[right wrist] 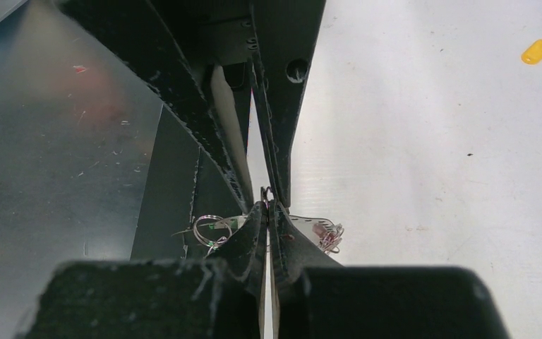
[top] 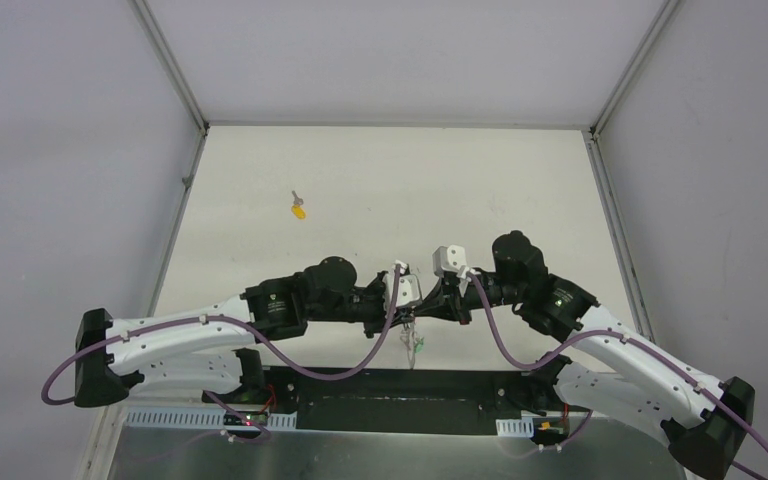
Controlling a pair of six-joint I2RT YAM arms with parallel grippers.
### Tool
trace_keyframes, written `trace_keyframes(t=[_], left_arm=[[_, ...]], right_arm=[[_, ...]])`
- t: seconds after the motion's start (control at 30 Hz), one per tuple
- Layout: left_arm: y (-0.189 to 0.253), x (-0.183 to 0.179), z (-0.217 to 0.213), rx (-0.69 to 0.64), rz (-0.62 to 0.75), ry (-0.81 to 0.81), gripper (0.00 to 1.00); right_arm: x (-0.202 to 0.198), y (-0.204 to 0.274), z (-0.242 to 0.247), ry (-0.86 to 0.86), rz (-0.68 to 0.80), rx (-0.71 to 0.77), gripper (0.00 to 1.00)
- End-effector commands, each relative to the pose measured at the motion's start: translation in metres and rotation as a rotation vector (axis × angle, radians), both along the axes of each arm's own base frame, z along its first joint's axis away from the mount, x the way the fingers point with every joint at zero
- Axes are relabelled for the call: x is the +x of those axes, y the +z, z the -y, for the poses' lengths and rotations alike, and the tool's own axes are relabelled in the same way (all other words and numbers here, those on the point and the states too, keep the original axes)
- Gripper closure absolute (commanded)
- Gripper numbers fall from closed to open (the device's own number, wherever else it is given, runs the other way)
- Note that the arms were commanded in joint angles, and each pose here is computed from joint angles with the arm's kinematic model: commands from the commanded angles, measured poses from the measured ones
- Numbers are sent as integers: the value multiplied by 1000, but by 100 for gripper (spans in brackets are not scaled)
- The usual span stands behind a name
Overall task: Put the keys on the keyring
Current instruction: Adjust the key on the keyring.
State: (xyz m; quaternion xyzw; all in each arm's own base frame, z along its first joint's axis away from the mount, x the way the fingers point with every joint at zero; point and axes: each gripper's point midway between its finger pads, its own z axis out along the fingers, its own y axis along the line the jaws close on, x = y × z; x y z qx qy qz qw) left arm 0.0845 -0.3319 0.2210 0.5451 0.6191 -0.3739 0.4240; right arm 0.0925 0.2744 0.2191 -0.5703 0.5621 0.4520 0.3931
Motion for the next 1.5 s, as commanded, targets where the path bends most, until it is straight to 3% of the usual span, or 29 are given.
trace_keyframes(t=[0.0,0.13,0.33,0.47,0.6,0.73,0.97,1.1,1.47], left_arm=[[5,4,4,-23,2,4,83],[7,7,0,-16,18,21,100],[12,11,-8,41,47,36,100],[18,12,-12,122,73,9,100],[21,12,-15,225,79,-25,100],[25,10,-22,317,70,-54,100],[42,8,-31,424,37,-60,100],[50,9,-34,467,10,-40,100],[54,11,-35,521,-25,-6,100]], right_arm=[[1,15,-3,6,43,54,100],[2,15,-3,5,46,54,100],[4,17,-3,-8,52,54,99],[14,20,0,-83,73,54,54],[23,32,5,-171,112,124,38],[24,42,3,-201,100,214,39],[19,45,-9,-142,47,273,66],[17,51,-14,-121,46,330,74],[0,62,-21,-17,10,437,75]])
